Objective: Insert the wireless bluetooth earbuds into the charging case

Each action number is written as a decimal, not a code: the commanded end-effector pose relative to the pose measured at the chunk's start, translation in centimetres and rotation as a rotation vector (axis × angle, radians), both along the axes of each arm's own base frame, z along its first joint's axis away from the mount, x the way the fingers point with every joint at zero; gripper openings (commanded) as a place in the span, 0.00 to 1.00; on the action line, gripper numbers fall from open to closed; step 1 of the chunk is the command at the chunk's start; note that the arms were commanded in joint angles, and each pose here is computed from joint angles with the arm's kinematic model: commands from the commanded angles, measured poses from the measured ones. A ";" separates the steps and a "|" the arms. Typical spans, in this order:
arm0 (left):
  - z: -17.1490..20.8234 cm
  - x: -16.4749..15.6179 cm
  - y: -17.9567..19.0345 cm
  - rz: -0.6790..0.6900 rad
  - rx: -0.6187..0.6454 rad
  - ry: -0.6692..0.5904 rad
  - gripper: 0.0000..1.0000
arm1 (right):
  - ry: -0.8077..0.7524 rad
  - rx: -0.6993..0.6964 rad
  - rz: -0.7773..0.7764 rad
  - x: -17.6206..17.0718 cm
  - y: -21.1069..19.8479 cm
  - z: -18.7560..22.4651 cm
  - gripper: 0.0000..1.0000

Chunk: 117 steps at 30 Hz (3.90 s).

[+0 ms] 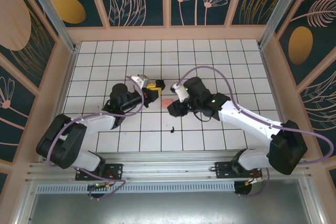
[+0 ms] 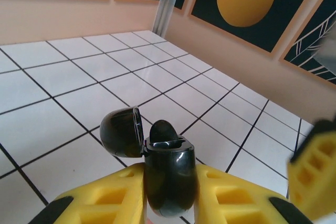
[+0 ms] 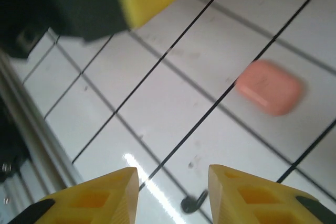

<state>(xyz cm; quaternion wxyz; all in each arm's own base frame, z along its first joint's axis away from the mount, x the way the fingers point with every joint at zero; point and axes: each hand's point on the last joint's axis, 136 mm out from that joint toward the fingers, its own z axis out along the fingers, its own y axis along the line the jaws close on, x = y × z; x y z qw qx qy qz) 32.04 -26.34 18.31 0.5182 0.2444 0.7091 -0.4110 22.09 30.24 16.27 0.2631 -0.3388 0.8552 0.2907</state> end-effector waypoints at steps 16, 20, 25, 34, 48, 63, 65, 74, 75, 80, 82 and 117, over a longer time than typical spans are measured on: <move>0.1 -0.6 4.3 0.080 -0.097 0.079 0.24 | -0.737 -0.321 1.079 -4.2 -3.8 -3.4 0.44; -0.3 -0.5 4.9 0.090 -0.077 0.085 0.24 | -0.715 -0.400 1.248 -4.1 -3.7 -6.0 0.40; -0.5 -0.4 5.2 0.094 -0.058 0.084 0.24 | -0.783 -0.437 1.386 -3.5 -2.4 -8.4 0.39; -1.3 -0.2 5.4 0.090 -0.041 0.101 0.24 | -0.727 -0.412 1.526 -3.7 -0.5 -11.6 0.36; -1.5 -0.3 5.4 0.081 -0.042 0.106 0.24 | -0.611 -0.411 1.589 -4.8 -0.8 -13.2 0.35; -1.4 -0.3 5.3 0.077 -0.039 0.103 0.24 | -0.618 -0.404 1.514 -3.6 1.0 -14.1 0.34; -1.3 -0.3 5.3 0.077 -0.040 0.101 0.24 | -0.635 -0.394 1.486 -3.1 1.6 -13.8 0.33; -1.2 -0.3 5.3 0.074 -0.037 0.100 0.24 | -0.657 -0.309 1.385 -1.8 3.1 -11.8 0.32; -1.1 -0.4 5.3 0.073 -0.038 0.098 0.24 | -0.653 -0.297 1.376 -1.8 3.1 -11.3 0.32; -0.9 -0.4 5.2 0.069 -0.042 0.091 0.24 | -0.596 -0.312 1.373 -2.6 2.0 -11.1 0.32; -1.0 -0.4 5.2 0.065 -0.044 0.095 0.24 | -0.580 -0.330 1.370 -2.6 1.7 -11.5 0.33; -1.3 -0.4 5.2 0.065 -0.037 0.103 0.24 | -0.434 -0.447 1.310 -2.3 1.3 -15.0 0.25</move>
